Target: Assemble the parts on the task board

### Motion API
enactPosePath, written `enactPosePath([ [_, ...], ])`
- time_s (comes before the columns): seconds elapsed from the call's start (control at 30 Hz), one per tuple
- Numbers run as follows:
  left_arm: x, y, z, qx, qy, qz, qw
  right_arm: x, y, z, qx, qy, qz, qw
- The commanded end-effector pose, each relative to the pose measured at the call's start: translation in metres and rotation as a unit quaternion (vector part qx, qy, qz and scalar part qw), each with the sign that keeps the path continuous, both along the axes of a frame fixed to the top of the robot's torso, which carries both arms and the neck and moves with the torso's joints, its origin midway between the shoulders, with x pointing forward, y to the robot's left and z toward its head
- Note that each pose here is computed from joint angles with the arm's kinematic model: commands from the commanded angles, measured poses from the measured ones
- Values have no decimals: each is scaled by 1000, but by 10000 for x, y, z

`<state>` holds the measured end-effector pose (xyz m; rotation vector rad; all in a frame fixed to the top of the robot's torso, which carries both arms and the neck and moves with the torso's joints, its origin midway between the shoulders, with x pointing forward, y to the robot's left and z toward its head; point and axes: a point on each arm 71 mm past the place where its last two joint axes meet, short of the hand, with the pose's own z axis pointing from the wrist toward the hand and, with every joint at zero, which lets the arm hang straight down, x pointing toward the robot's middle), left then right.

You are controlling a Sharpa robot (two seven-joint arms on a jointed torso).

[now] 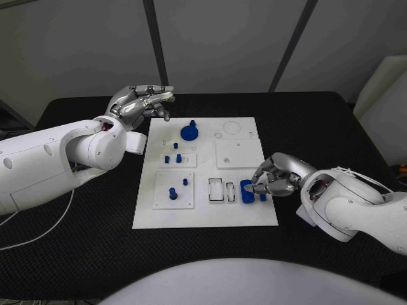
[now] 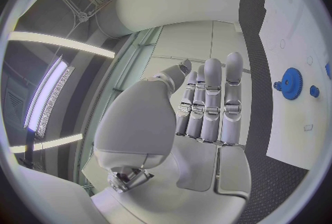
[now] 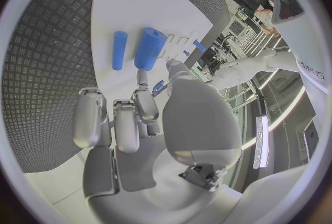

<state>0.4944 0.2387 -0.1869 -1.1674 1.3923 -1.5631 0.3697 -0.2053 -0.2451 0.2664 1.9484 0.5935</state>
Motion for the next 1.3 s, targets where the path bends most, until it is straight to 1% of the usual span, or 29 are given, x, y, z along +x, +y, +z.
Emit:
enactPosePath([
  [0.03,-5,-2,14,-4,-4,-2,1000,-7,-6,-34,-38,-2,-6,999],
  [0.43,-12,4,7,-4,-3,-2,1000,-6,63,-91,-45,4,3,999],
  [0.7,-17,9,7,-4,-2,-3,1000,-18,123,-206,-56,23,11,998],
  [0.87,-19,16,7,-4,-2,-2,1000,-18,148,-253,-63,25,13,998],
  [1.13,-19,21,7,-4,-2,-2,1000,-17,162,-266,-63,21,8,998],
  [1.3,-19,29,6,-3,-2,-2,1000,-29,149,-216,-46,0,-2,999],
])
